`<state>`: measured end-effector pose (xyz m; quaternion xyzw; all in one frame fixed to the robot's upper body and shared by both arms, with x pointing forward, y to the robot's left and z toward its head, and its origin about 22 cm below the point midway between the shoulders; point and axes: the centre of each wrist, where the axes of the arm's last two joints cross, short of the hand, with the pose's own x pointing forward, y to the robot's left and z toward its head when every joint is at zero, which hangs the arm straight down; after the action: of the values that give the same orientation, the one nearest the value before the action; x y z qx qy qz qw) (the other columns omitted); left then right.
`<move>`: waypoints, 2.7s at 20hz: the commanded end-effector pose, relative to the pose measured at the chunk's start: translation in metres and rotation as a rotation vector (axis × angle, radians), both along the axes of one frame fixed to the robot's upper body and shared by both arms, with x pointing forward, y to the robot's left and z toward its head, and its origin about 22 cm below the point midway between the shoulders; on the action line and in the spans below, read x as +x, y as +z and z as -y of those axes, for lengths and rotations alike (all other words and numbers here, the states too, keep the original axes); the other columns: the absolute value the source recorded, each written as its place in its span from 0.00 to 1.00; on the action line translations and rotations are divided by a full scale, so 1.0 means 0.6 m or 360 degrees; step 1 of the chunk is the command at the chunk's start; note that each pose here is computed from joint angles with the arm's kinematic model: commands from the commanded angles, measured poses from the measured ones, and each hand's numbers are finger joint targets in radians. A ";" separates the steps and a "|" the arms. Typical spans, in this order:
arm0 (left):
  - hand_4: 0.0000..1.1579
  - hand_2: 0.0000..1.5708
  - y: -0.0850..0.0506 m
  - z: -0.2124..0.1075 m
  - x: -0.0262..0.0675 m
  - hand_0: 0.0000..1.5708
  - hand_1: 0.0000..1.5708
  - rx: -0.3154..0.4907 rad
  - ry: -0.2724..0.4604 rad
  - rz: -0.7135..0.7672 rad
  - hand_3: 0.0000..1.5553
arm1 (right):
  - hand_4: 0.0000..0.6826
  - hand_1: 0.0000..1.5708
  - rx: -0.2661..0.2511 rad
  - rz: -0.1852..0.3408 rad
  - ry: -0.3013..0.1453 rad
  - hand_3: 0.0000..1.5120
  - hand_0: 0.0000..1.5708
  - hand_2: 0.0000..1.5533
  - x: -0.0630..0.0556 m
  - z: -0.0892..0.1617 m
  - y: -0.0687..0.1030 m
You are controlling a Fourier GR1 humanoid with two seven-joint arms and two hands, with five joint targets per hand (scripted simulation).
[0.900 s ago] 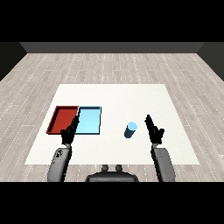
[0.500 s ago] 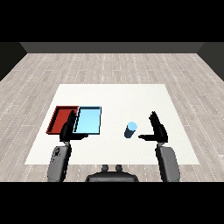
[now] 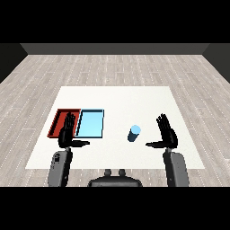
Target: Pick the blue can and put it in the blue box
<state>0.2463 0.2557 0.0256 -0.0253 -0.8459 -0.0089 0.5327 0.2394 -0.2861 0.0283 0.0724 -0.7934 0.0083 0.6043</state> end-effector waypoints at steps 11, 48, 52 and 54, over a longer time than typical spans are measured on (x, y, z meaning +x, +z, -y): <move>0.00 0.00 -0.001 0.004 -0.015 0.00 0.00 -0.0036 0.0004 0.0034 0.00 | 0.00 0.00 0.0085 -0.0014 0.0096 0.00 0.00 0.00 0.001 -0.010 -0.034; 0.00 0.00 0.009 -0.027 -0.004 0.00 0.00 -0.0088 0.0019 0.0032 0.00 | 0.00 0.00 0.0376 -0.0258 0.0083 0.00 0.00 0.00 0.077 -0.131 -0.148; 0.00 0.00 -0.003 -0.025 0.009 0.00 0.00 -0.0097 0.0041 0.0052 0.00 | 0.00 0.00 0.0374 -0.0290 0.0094 0.00 0.00 0.00 0.074 -0.137 -0.148; 0.00 0.00 0.014 -0.001 -0.020 0.00 0.00 -0.0068 0.0030 0.0019 0.00 | 0.00 0.00 0.0358 -0.0337 0.0101 0.00 0.00 0.00 0.078 -0.161 -0.136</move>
<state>0.2438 0.2643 0.0320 -0.0337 -0.8523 0.0167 0.5217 0.2869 -0.1983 -0.0540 0.1643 -0.7277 -0.0734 0.6619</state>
